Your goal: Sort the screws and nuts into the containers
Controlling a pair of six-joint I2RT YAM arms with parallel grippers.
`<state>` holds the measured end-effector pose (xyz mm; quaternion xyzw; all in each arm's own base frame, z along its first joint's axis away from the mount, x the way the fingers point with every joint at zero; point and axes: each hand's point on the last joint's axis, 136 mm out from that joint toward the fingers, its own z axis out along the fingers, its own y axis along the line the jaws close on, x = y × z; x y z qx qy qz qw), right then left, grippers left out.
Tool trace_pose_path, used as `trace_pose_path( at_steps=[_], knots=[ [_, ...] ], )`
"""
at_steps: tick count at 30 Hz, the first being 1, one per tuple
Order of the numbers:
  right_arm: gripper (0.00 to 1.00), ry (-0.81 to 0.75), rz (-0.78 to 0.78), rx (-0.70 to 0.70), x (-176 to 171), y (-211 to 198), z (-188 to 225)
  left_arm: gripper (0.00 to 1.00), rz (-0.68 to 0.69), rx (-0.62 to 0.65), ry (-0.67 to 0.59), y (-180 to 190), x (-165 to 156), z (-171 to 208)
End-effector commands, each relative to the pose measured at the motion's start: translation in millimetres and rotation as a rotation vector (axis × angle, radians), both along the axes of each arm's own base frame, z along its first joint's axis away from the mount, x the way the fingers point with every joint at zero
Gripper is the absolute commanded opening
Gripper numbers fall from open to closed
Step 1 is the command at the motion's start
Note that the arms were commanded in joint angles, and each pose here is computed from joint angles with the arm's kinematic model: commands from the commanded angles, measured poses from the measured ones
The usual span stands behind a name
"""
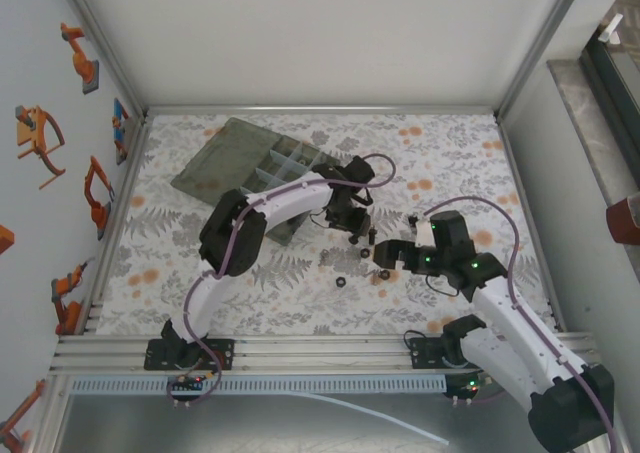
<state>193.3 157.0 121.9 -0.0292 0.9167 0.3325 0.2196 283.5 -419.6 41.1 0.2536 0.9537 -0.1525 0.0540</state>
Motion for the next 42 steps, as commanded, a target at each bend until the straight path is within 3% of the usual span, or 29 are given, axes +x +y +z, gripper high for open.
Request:
trace_pose_path(
  at_steps=[1,15,19,24,31,38,42],
  knots=[
    [1.0,0.004,0.004,-0.01,-4,-3,2,0.42,-0.032,0.066,0.013,6,-6,-5],
    [1.0,0.0,0.004,-0.022,0,-3,3,0.38,-0.056,0.124,0.016,8,-12,-19],
    [1.0,0.02,0.01,-0.028,1,-1,-1,0.32,-0.076,0.128,0.015,4,-11,-23],
    [0.99,0.053,0.059,-0.006,10,11,14,0.16,-0.063,0.126,-0.007,2,-7,-25],
    [0.99,0.058,0.081,-0.027,45,25,36,0.11,-0.006,-0.045,-0.121,-3,13,35],
    [0.99,0.014,0.052,0.029,68,36,57,0.1,0.107,-0.163,-0.216,48,41,91],
    [0.99,0.008,0.036,0.091,76,44,62,0.11,0.142,-0.117,-0.259,91,47,107]
  ],
)
